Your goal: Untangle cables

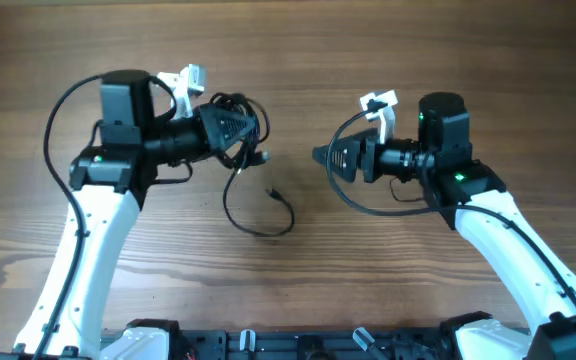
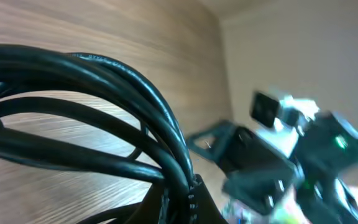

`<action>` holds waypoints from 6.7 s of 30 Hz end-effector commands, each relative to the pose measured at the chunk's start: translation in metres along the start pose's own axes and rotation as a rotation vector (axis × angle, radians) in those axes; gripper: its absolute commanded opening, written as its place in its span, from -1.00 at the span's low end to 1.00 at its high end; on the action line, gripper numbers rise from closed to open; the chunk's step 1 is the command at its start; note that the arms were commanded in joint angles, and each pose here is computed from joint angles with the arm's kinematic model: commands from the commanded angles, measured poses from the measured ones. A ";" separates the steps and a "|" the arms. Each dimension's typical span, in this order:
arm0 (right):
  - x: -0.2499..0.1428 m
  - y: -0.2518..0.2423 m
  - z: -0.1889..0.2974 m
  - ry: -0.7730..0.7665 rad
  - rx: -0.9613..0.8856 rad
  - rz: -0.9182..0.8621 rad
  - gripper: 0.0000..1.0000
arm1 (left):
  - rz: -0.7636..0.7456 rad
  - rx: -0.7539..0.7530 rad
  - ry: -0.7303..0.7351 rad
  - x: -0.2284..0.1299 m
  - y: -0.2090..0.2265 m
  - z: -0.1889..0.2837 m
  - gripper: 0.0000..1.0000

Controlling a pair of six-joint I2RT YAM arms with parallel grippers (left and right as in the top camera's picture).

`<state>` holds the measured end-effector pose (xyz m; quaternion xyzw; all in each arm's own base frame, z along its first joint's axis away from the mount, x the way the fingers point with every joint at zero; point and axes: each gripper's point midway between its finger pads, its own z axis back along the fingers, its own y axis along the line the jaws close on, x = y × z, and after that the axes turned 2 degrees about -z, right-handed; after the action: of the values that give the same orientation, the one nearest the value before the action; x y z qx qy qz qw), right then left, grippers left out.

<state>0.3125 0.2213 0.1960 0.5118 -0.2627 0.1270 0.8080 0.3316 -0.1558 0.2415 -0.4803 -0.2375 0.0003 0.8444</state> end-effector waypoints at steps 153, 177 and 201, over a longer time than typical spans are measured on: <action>-0.025 -0.096 -0.121 -0.056 -0.496 -0.191 -0.14 | 0.090 0.745 0.080 -0.018 0.241 -0.068 -0.81; -0.134 -0.099 -0.120 0.352 -0.497 -0.420 -0.90 | -0.111 0.463 0.118 -0.010 0.173 -0.095 -0.92; -0.089 -0.112 -0.105 0.312 -0.321 -0.187 -0.31 | 0.128 1.266 0.216 -0.090 0.274 0.031 -0.92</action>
<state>0.3410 0.2443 0.0143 0.3150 -0.1100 -0.0183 0.9425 0.3056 -0.0279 -0.0016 0.0767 -0.0844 0.1184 0.9864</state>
